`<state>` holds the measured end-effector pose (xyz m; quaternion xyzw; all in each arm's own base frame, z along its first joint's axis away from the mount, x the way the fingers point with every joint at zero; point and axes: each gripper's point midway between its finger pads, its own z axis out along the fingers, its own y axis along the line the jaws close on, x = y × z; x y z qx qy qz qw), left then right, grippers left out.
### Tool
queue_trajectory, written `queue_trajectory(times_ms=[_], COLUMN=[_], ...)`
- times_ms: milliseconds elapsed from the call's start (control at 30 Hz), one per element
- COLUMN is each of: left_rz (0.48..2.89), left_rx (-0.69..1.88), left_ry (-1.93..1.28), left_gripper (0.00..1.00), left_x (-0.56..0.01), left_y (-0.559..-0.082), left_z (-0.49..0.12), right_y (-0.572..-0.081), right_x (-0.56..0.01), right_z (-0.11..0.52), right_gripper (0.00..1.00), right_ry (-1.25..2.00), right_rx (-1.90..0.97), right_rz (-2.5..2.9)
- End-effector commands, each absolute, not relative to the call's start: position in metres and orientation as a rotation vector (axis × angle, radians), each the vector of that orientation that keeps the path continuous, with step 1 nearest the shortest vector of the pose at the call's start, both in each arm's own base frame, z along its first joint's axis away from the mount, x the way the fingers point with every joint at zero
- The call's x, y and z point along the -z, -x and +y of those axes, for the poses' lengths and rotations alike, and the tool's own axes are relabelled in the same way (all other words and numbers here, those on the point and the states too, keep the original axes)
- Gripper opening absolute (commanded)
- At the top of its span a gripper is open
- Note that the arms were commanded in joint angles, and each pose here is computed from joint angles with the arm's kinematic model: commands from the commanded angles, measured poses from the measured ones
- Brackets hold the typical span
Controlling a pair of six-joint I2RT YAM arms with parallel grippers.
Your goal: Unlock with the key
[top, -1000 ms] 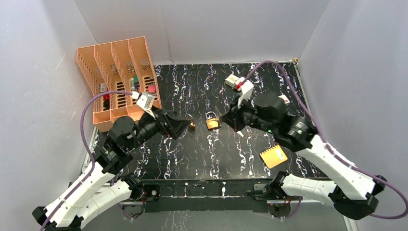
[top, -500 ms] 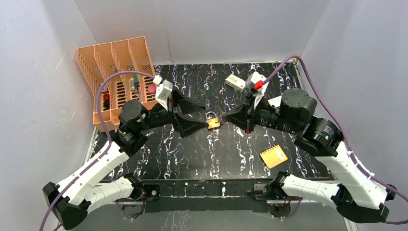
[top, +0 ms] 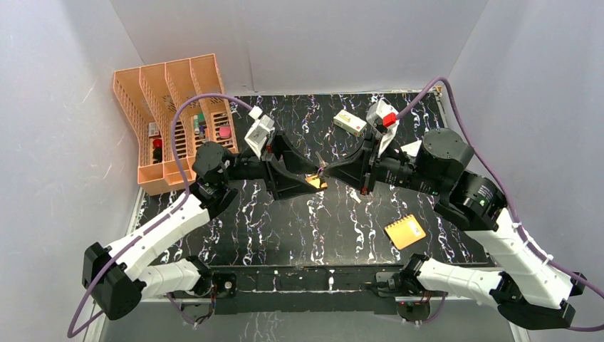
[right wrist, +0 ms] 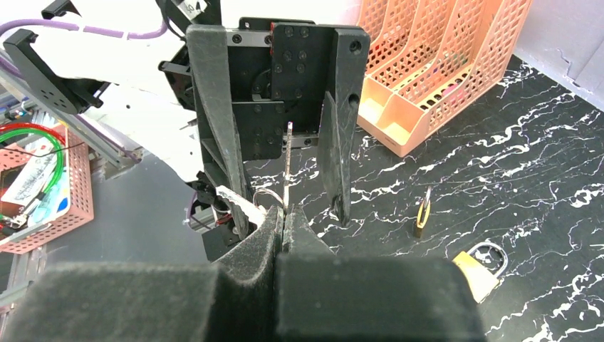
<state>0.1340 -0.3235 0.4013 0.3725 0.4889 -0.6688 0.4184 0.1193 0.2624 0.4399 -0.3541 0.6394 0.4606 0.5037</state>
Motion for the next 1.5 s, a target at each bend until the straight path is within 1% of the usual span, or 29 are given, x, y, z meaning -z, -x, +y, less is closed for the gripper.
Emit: queue_trajectory(times_ms=[0, 167, 233, 367, 567, 867, 1167, 1233, 1467], left_rz=[1.088, 1.059, 1.049, 1.023, 1.014, 0.993, 0.987, 0.984, 0.978], left_rx=[1.733, 1.759, 1.769, 1.789, 1.805, 1.81, 1.804, 1.8, 1.759], left_ry=[-1.005, -1.001, -1.003, -1.025, -1.04, -1.045, -1.041, -1.037, -0.987], left_gripper=[0.57, 0.56, 0.53, 0.44, 0.4, 0.27, 0.06, 0.0, 0.0], left_x=[-0.423, -0.428, -0.429, -0.431, -0.432, -0.436, -0.436, -0.436, -0.436], left_y=[-0.113, -0.111, -0.11, -0.105, -0.101, -0.098, -0.098, -0.098, -0.101], left_z=[-0.318, -0.32, -0.321, -0.324, -0.327, -0.33, -0.33, -0.329, -0.325], right_y=[-0.117, -0.119, -0.119, -0.121, -0.121, -0.122, -0.122, -0.122, -0.121], right_x=[-0.475, -0.474, -0.474, -0.475, -0.476, -0.474, -0.472, -0.471, -0.466], right_z=[0.264, 0.266, 0.267, 0.268, 0.269, 0.271, 0.27, 0.27, 0.267], right_gripper=[0.0, 0.0, 0.0, 0.0, 0.0, 0.0, 0.0, 0.0, 0.0], right_ry=[0.817, 0.805, 0.803, 0.794, 0.786, 0.782, 0.783, 0.783, 0.797], right_rx=[-1.159, -1.166, -1.173, -1.173, -1.183, -1.184, -1.182, -1.178, -1.159], right_rz=[1.422, 1.422, 1.419, 1.419, 1.417, 1.426, 1.432, 1.434, 1.447])
